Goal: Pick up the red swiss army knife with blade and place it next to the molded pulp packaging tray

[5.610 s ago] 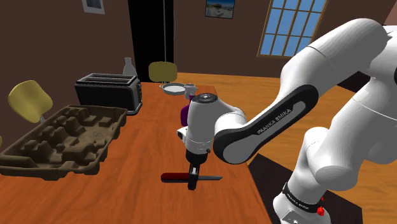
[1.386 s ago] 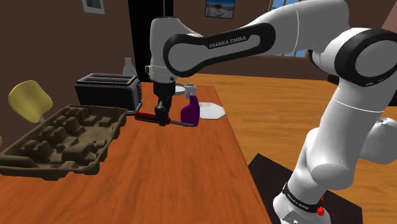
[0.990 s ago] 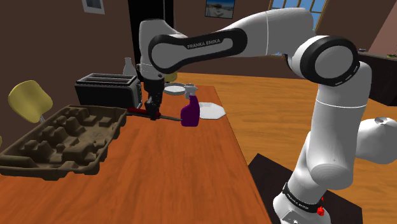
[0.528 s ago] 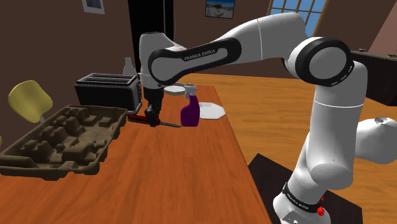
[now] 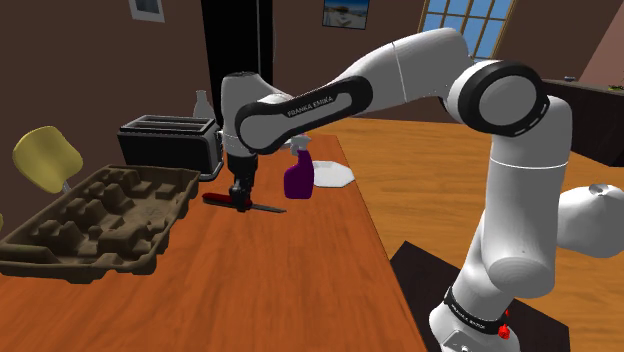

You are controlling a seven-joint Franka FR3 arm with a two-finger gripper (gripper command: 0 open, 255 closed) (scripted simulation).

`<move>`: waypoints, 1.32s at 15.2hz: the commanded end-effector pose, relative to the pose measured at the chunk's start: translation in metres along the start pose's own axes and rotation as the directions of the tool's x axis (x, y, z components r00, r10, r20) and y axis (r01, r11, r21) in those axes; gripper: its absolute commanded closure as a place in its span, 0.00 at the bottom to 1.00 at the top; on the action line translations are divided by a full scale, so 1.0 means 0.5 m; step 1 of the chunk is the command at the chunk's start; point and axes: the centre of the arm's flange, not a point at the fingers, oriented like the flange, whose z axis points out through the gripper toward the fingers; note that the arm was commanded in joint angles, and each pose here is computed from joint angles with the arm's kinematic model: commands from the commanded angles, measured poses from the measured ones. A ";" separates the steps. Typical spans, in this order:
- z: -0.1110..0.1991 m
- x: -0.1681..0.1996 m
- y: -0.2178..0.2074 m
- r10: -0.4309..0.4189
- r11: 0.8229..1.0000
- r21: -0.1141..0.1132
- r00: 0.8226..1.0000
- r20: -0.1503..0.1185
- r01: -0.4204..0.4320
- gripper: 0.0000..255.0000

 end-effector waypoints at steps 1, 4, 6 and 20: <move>0.021 -0.001 0.000 0.000 1.000 0.000 1.000 -0.001 0.000 1.00; 0.053 -0.003 0.000 0.000 1.000 0.000 1.000 -0.001 0.000 1.00; 0.074 -0.004 0.000 0.000 1.000 0.000 1.000 -0.001 0.000 1.00; 0.171 -0.008 -0.001 0.000 1.000 0.000 1.000 -0.001 0.000 1.00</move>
